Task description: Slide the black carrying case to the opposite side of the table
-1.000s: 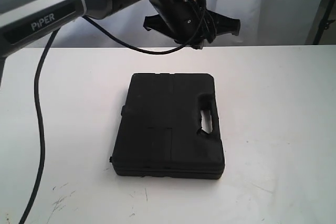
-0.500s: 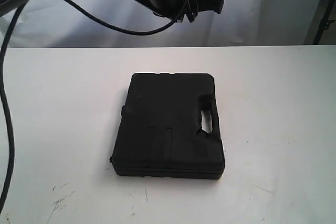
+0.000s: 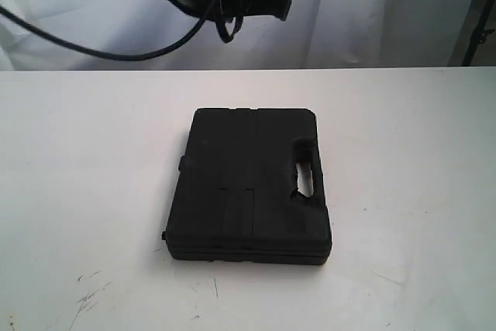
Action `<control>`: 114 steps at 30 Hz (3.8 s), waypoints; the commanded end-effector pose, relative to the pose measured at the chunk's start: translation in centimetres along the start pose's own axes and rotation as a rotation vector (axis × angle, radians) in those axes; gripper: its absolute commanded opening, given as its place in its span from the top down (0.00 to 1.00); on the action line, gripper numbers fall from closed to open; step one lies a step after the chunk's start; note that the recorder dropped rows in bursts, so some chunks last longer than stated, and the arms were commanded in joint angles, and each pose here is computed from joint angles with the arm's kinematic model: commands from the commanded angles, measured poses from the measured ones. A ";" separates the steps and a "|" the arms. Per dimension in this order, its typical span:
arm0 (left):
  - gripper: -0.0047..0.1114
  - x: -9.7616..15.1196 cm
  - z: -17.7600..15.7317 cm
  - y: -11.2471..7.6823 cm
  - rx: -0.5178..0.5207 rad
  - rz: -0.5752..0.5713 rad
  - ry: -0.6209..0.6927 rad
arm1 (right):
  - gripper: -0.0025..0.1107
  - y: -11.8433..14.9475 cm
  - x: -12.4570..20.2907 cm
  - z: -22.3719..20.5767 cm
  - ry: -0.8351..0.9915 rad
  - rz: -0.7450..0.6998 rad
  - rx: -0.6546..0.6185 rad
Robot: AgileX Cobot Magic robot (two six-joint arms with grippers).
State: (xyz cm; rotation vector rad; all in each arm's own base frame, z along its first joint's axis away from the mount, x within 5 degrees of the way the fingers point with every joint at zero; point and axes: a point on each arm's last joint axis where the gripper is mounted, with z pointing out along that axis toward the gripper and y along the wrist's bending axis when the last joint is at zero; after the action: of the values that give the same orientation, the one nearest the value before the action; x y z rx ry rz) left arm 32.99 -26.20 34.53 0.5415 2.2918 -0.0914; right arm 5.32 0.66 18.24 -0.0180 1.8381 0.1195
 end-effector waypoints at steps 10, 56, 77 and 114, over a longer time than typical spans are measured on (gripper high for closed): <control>0.96 6.7 -6.0 2.0 0.084 -0.031 -0.090 | 0.98 0.0 0.0 0.0 -0.010 -0.002 -0.001; 0.96 29.2 -14.7 12.8 -0.205 -0.450 -0.548 | 0.98 0.0 0.0 0.0 -0.010 -0.002 -0.001; 0.96 34.8 -15.0 12.0 -0.295 -0.604 -0.644 | 0.98 0.0 0.0 0.0 -0.010 -0.002 -0.001; 0.96 37.4 -13.3 10.9 -0.309 -0.369 -0.570 | 0.98 0.0 0.0 0.0 -0.010 -0.002 -0.001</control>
State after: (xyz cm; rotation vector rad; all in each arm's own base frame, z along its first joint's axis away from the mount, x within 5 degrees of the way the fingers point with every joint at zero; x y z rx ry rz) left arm 5.47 -0.08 18.84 -0.0785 1.7717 -0.0674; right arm 5.32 0.66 18.24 -0.0180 1.8381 0.1195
